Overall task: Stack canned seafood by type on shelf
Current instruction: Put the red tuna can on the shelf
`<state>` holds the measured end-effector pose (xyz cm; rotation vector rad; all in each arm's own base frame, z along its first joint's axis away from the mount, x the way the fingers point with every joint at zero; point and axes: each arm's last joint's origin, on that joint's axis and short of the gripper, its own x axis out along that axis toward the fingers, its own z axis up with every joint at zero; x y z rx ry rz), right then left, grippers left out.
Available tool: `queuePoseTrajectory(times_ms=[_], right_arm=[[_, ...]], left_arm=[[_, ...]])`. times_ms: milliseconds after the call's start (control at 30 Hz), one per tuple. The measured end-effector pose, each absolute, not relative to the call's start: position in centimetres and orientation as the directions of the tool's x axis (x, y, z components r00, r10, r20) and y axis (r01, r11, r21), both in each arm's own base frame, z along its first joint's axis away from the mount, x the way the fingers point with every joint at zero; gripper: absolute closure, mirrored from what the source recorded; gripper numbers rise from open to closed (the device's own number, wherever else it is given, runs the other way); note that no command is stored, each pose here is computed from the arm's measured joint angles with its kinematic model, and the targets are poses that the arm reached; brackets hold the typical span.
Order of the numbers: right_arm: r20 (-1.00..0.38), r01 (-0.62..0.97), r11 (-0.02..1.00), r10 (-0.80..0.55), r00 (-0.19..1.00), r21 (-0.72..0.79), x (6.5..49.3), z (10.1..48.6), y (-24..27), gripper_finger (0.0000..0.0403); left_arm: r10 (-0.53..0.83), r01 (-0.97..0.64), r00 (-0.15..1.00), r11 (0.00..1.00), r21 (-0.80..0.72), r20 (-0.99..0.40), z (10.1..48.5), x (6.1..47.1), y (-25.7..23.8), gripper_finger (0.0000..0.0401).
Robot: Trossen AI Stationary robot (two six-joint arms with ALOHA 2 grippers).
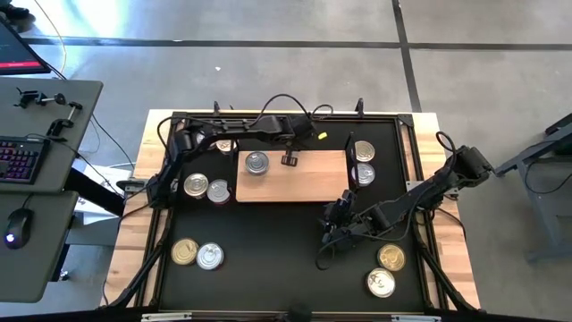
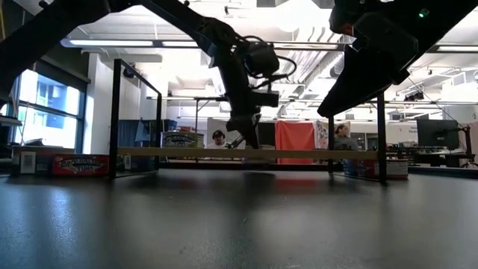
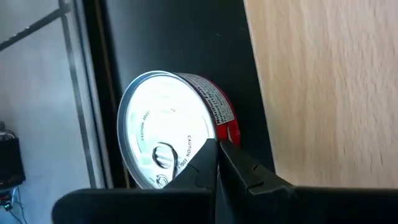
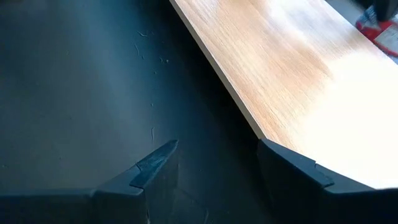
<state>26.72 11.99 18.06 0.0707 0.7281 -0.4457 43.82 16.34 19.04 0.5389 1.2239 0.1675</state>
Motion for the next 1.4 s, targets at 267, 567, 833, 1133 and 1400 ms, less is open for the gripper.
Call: queuePoseTrajectory(times_ms=[267,567,833,1133,1400], right_arm=[[-0.657,0.417,0.904,-0.37,0.657,-0.091,26.7,18.1,12.0,0.0192],[-0.656,0.417,0.904,-0.371,0.658,-0.093,26.7,18.1,12.0,0.0192],[-0.65,0.423,0.902,-0.376,0.661,-0.092,26.7,18.1,12.0,0.0192],[-0.637,0.417,0.902,-0.387,0.666,-0.111,26.8,18.2,12.0,0.0192],[-0.636,0.418,0.902,-0.388,0.667,-0.111,26.8,18.2,12.0,0.0192]], left_arm=[[0.405,0.139,0.345,0.87,0.473,-0.847,21.1,43.1,15.4,0.0401],[0.344,0.126,0.338,0.906,0.405,-0.876,25.2,41.7,9.9,0.0401],[0.32,0.157,0.26,0.917,0.367,-0.911,22.1,41.4,3.5,0.0401],[0.379,0.13,0.252,0.898,0.42,-0.89,20.6,41.2,3.0,0.0401],[0.291,0.041,0.293,0.948,0.316,-0.911,20.7,41.4,5.4,0.0398]])
